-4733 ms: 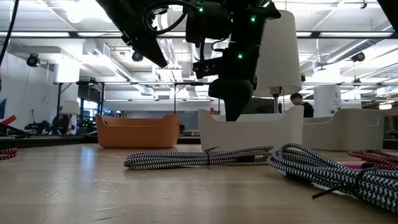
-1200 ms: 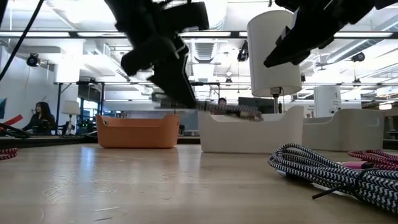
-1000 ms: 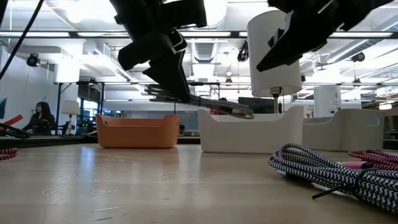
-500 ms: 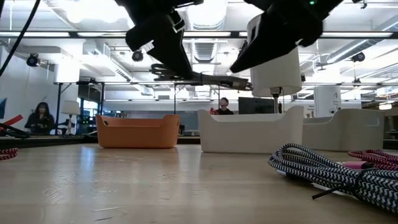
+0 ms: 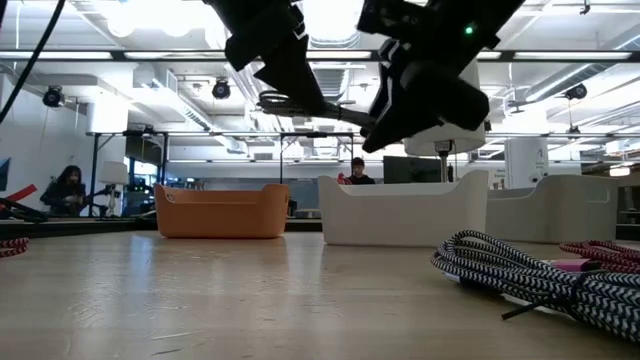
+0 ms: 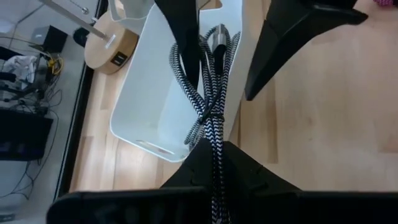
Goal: Pick & Place USB Port
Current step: Put the top white charger cable into the white bin
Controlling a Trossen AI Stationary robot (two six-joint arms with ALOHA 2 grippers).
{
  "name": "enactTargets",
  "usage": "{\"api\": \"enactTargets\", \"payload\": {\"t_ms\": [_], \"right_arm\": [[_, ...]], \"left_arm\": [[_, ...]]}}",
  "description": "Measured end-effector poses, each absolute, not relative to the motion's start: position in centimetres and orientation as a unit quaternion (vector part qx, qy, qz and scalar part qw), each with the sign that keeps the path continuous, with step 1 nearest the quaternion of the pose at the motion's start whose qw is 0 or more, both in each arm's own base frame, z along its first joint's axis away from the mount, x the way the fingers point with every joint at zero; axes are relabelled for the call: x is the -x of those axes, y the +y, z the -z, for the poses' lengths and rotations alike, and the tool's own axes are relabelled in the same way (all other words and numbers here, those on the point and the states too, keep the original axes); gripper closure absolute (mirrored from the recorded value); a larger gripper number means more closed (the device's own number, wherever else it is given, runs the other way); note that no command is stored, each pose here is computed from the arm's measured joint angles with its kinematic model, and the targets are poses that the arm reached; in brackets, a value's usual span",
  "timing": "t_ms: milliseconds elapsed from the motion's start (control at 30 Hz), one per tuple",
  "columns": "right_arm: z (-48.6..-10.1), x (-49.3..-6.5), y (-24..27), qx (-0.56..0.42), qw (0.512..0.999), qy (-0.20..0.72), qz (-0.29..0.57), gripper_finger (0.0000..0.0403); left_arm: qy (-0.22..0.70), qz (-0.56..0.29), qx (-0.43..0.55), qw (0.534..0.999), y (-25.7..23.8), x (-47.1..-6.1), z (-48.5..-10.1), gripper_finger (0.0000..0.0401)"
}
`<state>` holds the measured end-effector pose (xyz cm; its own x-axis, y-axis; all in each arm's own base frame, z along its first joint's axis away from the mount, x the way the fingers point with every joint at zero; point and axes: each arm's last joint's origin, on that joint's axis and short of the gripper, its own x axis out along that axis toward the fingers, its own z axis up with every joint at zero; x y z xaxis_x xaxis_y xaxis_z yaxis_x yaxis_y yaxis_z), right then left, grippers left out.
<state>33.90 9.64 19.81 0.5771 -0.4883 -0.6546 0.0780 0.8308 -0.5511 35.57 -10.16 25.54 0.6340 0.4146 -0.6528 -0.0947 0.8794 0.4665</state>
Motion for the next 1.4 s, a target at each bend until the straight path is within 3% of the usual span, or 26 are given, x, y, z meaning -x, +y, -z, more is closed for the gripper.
{"api": "enactTargets", "payload": {"t_ms": [200, 500, 667, 933, 1067, 1200, 1400], "right_arm": [[-20.2, -34.5, 9.9, 0.226, 0.853, 0.437, 0.176, 0.0261], [-20.5, -34.6, 9.8, 0.215, 0.856, 0.432, 0.183, 0.0376], [-20.6, -34.6, 9.7, 0.217, 0.856, 0.433, 0.182, 0.0374], [-20.6, -34.6, 9.6, 0.214, 0.854, 0.430, 0.198, 0.0371], [-20.6, -34.4, 9.0, 0.193, 0.849, 0.441, 0.219, 0.0371], [-20.3, -33.8, 7.7, 0.168, 0.831, 0.467, 0.250, 0.0371], [-19.9, -33.0, 5.6, 0.116, 0.798, 0.513, 0.293, 0.0370]], "left_arm": [[0.404, -0.143, -0.190, 0.883, -10.2, -35.5, -25.5, 0.0385], [0.403, -0.144, -0.185, 0.885, -10.1, -35.6, -25.5, 0.0385], [0.403, -0.145, -0.184, 0.884, -10.1, -35.6, -25.5, 0.0372], [0.401, -0.156, -0.178, 0.885, -9.7, -35.7, -25.5, 0.0311], [0.389, -0.202, -0.194, 0.878, -9.4, -35.6, -25.6, 0.0290], [0.373, -0.253, -0.213, 0.867, -9.2, -35.6, -25.8, 0.0285], [0.372, -0.259, -0.216, 0.865, -9.1, -35.6, -25.8, 0.0286]]}}
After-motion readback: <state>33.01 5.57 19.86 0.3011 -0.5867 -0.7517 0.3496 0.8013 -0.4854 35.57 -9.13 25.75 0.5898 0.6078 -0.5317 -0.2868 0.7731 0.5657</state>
